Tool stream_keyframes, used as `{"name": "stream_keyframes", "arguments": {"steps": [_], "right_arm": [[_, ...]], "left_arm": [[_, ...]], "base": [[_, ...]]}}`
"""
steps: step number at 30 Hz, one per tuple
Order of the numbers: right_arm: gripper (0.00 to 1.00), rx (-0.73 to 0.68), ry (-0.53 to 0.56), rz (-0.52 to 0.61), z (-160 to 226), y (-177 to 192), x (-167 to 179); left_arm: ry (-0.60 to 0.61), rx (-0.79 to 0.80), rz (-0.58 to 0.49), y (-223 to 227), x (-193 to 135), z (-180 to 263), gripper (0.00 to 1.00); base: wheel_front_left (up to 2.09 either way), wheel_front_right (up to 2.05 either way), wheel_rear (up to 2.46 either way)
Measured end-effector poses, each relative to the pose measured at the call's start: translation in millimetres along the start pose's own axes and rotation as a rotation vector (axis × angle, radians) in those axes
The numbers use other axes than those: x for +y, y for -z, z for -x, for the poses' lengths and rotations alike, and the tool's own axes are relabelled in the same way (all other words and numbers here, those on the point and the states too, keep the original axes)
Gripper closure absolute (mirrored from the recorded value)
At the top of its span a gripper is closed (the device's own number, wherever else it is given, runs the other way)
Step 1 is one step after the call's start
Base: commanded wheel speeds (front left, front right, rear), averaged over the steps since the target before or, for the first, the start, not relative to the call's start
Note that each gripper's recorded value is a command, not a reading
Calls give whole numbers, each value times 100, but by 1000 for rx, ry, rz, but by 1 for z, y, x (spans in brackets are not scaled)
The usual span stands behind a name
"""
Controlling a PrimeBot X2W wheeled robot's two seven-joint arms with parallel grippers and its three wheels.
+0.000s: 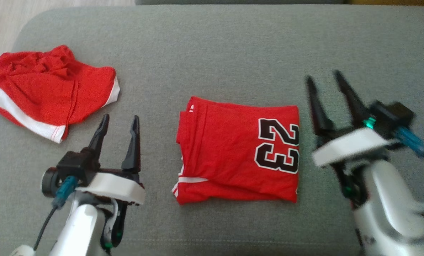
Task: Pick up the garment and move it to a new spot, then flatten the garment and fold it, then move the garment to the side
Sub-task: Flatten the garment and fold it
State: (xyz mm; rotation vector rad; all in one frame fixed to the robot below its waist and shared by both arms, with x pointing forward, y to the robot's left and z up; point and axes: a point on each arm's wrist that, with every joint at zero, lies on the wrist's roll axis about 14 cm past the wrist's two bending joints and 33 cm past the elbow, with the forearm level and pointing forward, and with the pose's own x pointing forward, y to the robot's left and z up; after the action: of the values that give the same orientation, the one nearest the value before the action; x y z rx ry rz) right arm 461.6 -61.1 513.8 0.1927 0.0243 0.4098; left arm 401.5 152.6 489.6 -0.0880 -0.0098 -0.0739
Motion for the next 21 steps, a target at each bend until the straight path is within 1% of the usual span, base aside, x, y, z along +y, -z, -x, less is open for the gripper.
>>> {"name": "stream_keyframes", "arguments": {"steps": [2,4,8,13,21], "right_arm": [[0,4,73,31,16,-1,-23],[0,5,124,54,32,-4,-37],[0,1,191,97,63,-15,-51],[0,-3,213,109,86,-23,-49],[0,33,240,98,114,-17,-46]], "left_arm": [[-5,-8,-3,-3,2,0,0],[-10,-16,-6,-6,4,1,0],[-6,-18,-16,-9,3,13,0],[-5,-31,-25,-16,2,28,0],[-13,-17,-38,-18,5,54,0]], "base": [[0,0,0],[0,0,0],[0,0,0],[0,0,0],[0,0,0]]}}
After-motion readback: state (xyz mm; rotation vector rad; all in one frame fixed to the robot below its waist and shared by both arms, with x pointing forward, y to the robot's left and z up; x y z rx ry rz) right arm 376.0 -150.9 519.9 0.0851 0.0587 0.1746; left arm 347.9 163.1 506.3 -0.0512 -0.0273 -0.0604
